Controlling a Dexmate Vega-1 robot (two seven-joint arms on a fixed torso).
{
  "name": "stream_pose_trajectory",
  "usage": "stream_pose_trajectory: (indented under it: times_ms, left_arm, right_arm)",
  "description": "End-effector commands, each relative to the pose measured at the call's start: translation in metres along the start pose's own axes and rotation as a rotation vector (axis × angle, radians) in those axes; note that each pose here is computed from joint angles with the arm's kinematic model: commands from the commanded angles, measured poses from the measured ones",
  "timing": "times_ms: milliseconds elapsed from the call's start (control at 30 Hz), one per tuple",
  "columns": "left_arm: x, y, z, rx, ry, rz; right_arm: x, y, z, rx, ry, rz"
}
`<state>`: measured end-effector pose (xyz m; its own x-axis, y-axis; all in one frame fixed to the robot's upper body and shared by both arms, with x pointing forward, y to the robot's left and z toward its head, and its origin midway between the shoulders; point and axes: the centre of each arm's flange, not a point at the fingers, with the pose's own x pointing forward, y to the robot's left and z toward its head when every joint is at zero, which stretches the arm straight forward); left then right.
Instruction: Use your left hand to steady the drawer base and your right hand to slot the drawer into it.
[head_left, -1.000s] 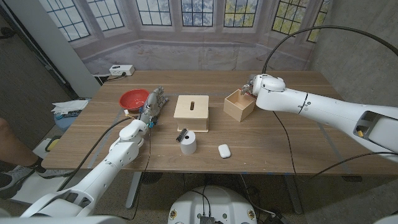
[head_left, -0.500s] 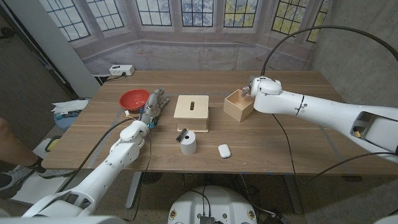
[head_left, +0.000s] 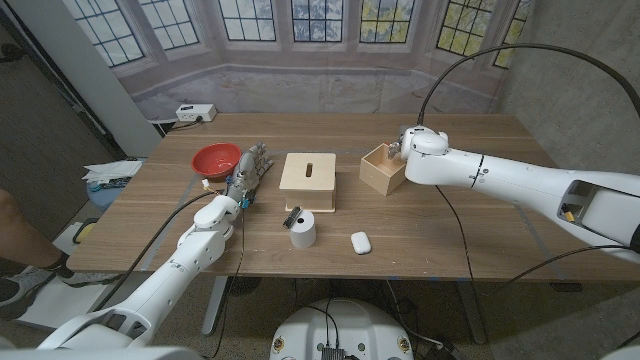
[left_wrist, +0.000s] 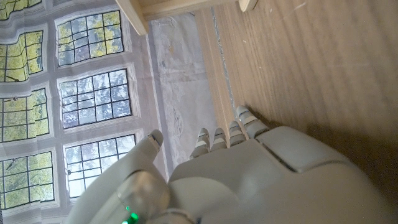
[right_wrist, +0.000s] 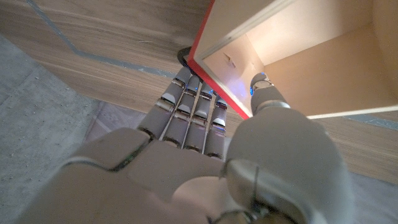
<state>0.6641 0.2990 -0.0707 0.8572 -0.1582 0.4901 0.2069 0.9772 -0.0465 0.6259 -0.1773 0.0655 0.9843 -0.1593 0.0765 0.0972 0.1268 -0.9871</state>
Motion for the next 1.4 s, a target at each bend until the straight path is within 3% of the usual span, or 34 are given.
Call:
stream_pose_trajectory:
  times_ms: [33,1400]
  left_arm:
    - [0.0016,0.0000,-0.0033,-0.005,0.008,0.001]
    - [-0.0007,-0.0004,-0.0082,-0.008,0.018,0.010]
  right_arm:
    - [0.0059,0.0035,0.0051,-0.022,0.011,-0.016]
    - [0.0069,0.0128,0.0113,-0.058,-0.005,-0.066]
